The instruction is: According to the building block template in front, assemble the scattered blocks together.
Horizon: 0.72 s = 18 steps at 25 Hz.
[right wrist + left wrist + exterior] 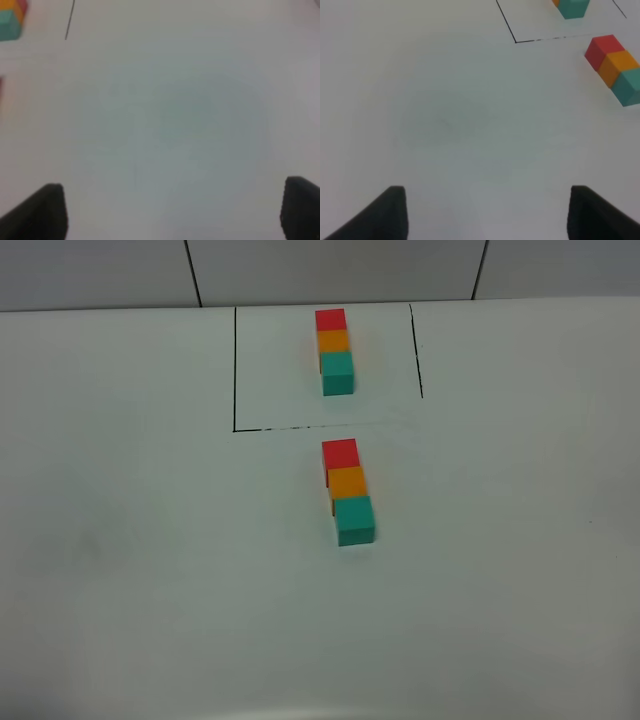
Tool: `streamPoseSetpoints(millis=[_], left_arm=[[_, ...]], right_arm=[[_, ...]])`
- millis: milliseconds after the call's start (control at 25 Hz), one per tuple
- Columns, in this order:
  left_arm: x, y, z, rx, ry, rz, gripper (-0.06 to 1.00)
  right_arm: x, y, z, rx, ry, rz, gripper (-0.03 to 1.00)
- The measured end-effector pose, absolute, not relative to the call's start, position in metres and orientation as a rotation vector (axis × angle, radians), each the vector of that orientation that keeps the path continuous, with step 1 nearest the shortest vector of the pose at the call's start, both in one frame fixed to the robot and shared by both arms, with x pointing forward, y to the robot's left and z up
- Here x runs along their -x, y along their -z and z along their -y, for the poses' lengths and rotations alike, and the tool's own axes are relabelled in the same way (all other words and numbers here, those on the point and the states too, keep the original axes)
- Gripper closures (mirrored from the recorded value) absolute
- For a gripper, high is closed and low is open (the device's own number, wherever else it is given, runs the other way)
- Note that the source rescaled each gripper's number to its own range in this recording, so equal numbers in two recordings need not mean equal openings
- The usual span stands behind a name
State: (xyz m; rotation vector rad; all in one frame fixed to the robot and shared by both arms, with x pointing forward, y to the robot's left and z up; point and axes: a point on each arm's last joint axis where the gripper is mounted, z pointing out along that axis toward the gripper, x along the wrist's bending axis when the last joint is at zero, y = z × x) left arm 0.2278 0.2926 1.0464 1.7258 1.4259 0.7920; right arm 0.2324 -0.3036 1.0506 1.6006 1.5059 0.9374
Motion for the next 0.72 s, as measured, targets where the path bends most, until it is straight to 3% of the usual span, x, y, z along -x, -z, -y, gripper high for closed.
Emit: streamPoseSetpoints(millis=[720], left_arm=[[-0.2278, -1.0464, -0.2926, -1.726, -0.792, -1.426, 0.52]], right_arm=[[-0.2324, -1.0503, 0.3002, -1.567, -0.953, -1.552, 0.24]])
